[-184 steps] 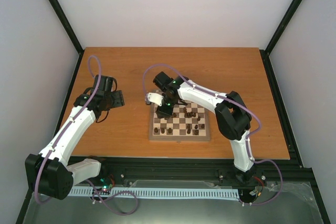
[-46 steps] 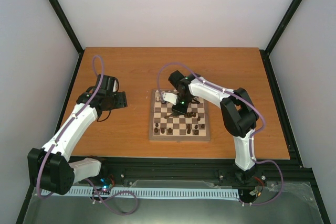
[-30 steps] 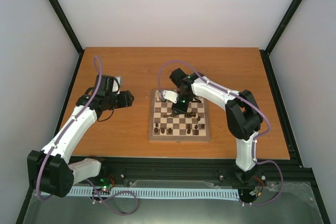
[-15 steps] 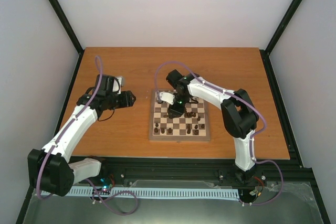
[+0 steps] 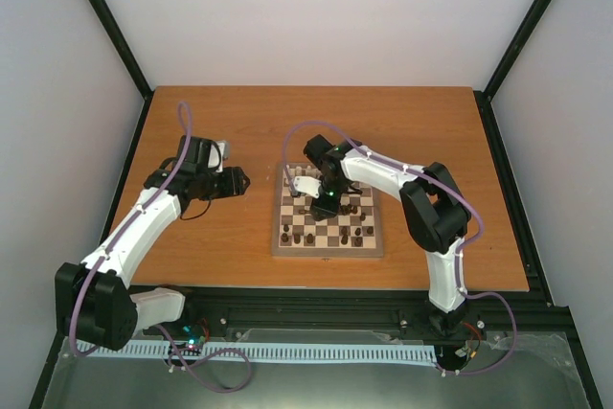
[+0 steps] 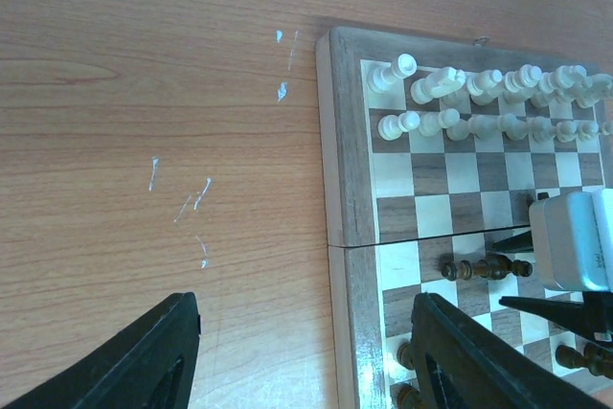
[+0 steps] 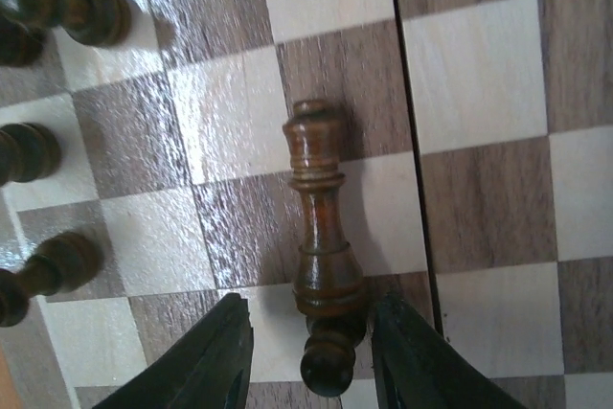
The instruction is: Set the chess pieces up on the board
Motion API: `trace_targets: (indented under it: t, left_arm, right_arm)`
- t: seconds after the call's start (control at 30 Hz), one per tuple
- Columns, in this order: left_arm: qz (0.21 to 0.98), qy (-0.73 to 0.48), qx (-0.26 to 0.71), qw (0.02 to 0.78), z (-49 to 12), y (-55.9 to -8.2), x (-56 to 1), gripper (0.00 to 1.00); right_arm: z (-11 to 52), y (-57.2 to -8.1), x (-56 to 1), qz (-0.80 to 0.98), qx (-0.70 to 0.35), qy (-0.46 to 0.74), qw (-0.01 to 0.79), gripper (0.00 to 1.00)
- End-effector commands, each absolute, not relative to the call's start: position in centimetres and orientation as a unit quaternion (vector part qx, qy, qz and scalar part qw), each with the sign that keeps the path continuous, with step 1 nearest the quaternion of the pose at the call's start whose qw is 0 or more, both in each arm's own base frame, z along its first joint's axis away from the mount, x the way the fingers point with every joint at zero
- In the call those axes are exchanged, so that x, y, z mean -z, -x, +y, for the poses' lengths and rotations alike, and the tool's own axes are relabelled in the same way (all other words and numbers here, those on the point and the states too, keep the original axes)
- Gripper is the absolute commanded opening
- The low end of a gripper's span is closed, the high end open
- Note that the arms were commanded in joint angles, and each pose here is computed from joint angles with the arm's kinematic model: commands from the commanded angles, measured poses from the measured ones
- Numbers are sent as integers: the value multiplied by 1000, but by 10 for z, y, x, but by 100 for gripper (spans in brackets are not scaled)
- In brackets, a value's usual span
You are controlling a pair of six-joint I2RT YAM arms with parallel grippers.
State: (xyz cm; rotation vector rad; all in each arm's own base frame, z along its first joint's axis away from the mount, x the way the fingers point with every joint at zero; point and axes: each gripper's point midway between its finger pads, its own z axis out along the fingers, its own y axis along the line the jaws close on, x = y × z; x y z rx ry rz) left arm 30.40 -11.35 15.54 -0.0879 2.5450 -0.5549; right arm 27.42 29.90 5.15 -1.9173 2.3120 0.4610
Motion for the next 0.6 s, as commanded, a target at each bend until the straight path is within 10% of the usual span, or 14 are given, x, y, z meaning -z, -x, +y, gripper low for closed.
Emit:
trace_targets:
  t: [0.0,0.57]
  left_arm:
    - [935,24,214,282,-115,-313,-167,63]
    - [936,22,224,270,-119,-313,-161,63]
  right_arm:
    - [292,-280,-57,759,-122,635,73,35]
    - [295,-281,-63,759,-129,632,87,31]
